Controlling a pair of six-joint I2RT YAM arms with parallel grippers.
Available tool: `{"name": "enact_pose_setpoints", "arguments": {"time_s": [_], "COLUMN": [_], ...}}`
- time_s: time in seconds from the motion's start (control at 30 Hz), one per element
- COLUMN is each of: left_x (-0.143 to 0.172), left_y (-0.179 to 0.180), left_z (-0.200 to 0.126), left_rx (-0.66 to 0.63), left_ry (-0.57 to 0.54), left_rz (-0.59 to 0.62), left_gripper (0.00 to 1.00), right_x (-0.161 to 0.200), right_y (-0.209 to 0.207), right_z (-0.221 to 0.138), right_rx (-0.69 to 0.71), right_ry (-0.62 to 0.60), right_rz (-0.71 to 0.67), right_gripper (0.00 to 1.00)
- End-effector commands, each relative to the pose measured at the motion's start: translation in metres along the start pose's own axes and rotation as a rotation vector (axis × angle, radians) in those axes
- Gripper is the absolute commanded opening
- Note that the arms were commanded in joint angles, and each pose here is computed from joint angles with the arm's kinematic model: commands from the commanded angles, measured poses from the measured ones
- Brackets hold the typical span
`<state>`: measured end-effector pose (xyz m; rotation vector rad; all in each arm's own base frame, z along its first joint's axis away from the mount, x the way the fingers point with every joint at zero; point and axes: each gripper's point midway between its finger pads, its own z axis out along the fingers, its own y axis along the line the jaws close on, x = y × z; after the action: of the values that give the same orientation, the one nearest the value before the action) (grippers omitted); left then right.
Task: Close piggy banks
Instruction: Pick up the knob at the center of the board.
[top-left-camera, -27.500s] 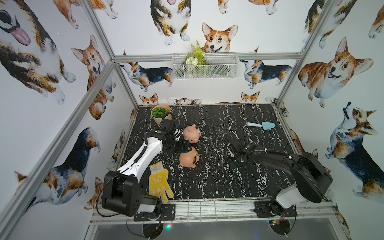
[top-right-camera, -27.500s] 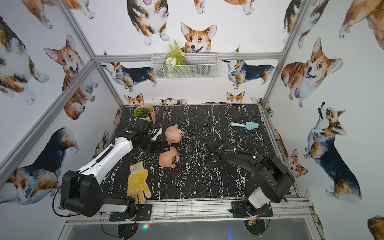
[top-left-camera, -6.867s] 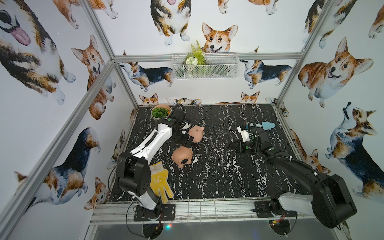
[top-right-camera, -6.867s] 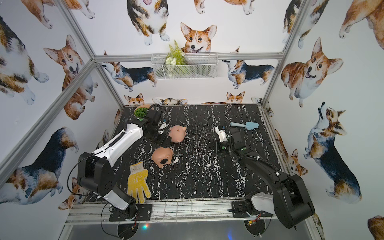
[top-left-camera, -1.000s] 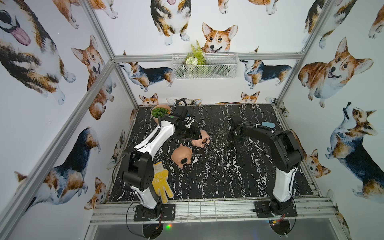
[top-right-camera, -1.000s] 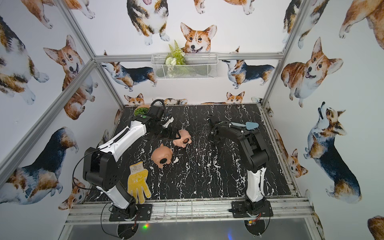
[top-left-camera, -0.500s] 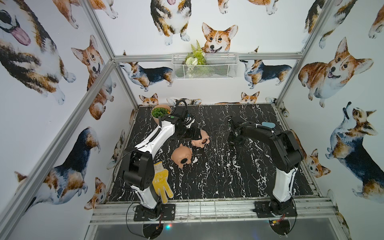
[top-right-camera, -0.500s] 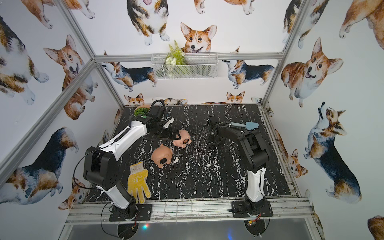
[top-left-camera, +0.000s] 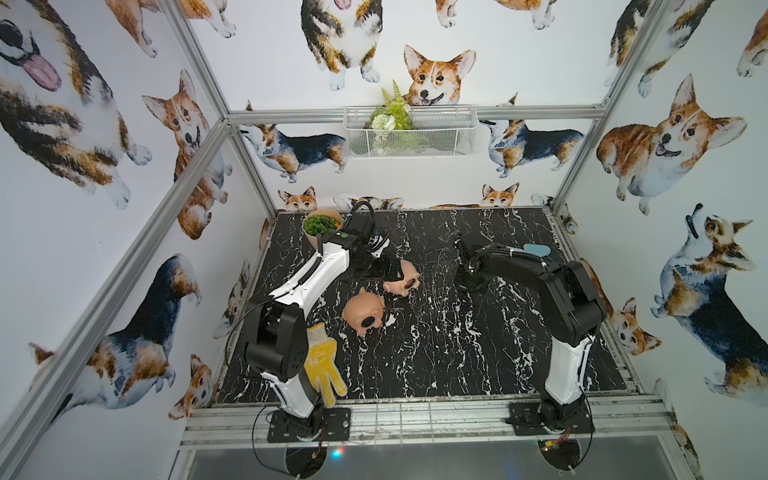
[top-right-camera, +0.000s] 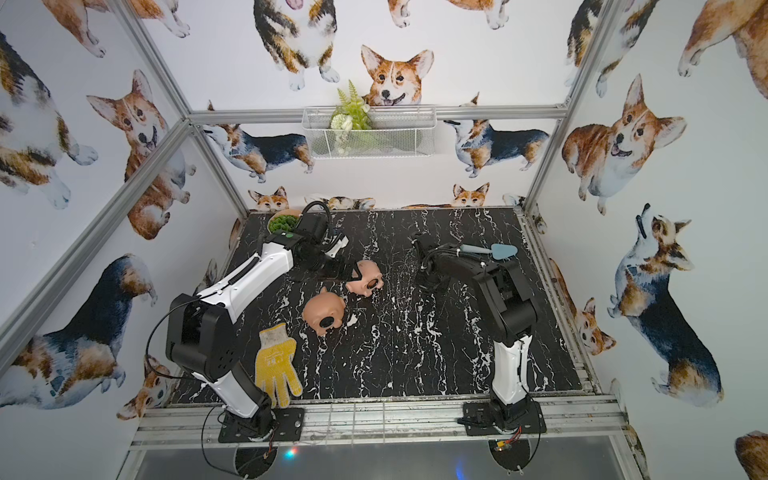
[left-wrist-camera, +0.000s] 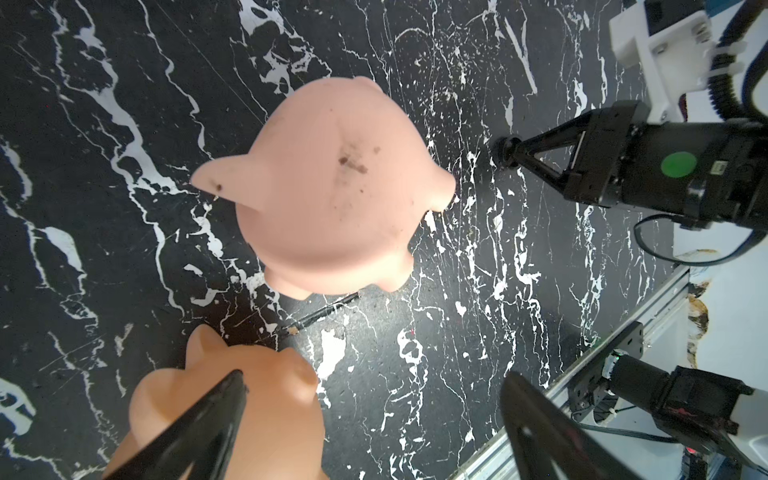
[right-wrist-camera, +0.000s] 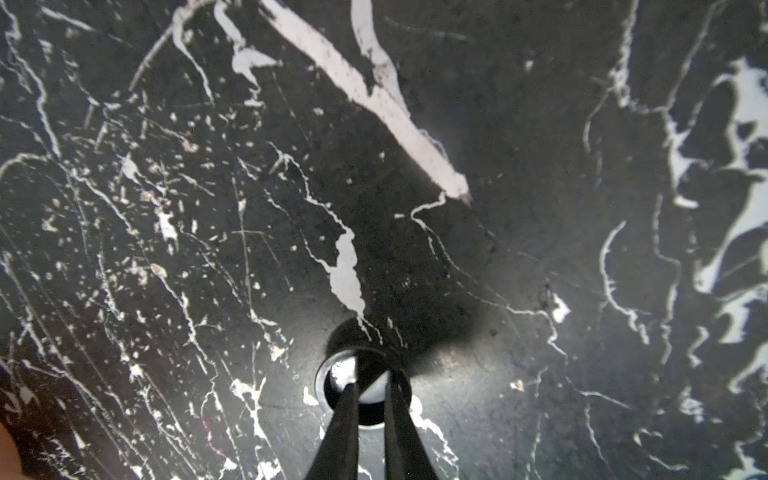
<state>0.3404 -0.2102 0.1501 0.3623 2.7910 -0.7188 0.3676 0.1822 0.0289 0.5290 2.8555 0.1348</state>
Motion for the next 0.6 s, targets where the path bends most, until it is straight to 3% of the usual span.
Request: {"name": "enact_pose_setpoints", "arguments": {"time_s": [0.0,0.37,0.57], "left_x": [0.0,0.0,0.001], "left_y": [-0.001,-0.002,-0.002], "left_z": [-0.002,-0.002,-0.002], "left_rx": [0.009,0.011,0.009], "left_ry": [-0.005,-0.003,0.0], "left_rz": [0.016,0.017,0.019], "left_gripper": [0.97,0.96,0.96], "right_x": [0.004,0.007,0.008], "right_y": [-0.003,-0.007,-0.009], "right_z": [0.002,0.012,0.014], "right_rx": [0.017,0.039,0.06], "right_ry": [0.015,0.03,0.044], "right_rz": [0.028,0.019,-0.025], "right_gripper": [0.16,0.17,0.11]}}
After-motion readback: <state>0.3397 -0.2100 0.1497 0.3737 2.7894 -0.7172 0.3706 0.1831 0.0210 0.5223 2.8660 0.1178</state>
